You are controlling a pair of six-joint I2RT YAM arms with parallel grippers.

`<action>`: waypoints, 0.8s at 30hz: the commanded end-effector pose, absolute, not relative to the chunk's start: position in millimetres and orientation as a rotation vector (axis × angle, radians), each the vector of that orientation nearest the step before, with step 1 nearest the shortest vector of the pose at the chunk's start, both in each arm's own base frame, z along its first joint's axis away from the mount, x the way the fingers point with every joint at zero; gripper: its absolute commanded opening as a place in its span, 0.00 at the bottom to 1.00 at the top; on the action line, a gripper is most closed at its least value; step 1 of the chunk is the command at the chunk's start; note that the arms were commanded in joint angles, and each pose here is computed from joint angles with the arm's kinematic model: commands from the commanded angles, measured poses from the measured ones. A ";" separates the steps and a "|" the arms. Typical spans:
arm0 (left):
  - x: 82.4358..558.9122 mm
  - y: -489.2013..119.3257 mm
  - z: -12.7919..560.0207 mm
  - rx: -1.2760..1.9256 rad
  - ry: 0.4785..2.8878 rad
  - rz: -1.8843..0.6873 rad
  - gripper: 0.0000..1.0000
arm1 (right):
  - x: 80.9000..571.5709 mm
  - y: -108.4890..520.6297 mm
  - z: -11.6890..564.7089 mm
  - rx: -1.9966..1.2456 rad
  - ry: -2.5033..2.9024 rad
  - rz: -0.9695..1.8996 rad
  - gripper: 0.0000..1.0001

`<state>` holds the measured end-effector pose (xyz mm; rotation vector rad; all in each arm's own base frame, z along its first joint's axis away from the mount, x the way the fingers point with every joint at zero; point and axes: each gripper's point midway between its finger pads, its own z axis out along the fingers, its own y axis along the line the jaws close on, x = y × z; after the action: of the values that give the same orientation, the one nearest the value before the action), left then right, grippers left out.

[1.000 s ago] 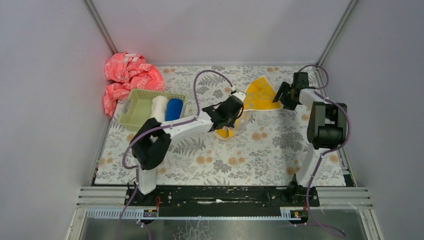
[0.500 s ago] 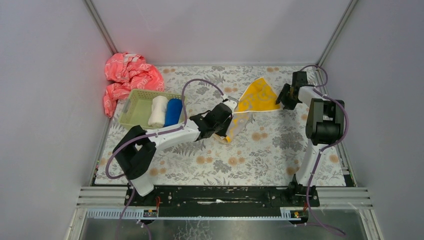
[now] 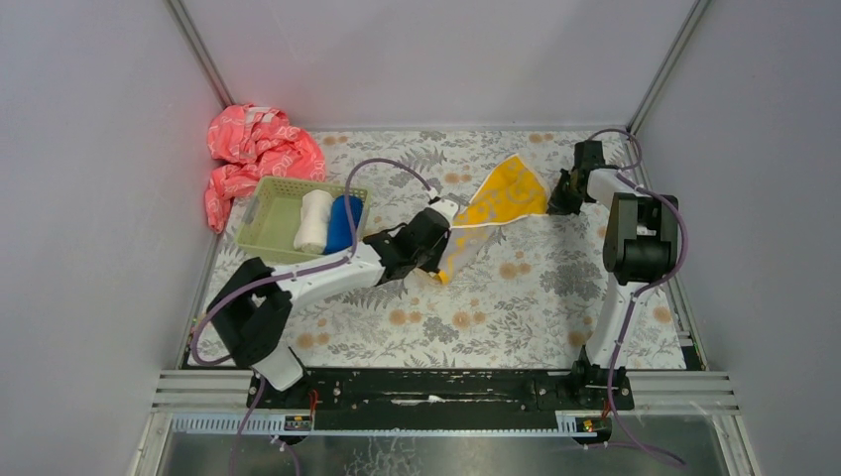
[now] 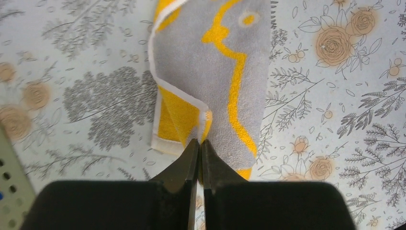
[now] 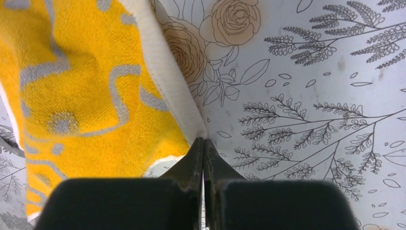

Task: Roll the towels
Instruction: Flatten out the towel at the center of the board.

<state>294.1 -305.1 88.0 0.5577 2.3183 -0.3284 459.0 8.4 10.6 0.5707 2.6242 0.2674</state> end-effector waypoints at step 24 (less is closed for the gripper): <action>277.8 -207.1 165.2 0.193 2.190 -0.342 0.00 | 438.5 -27.4 243.4 0.509 2.205 0.309 0.00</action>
<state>267.5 -214.8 133.9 0.2664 2.2810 -0.3631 430.4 -22.7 169.0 0.5657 2.3583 0.2941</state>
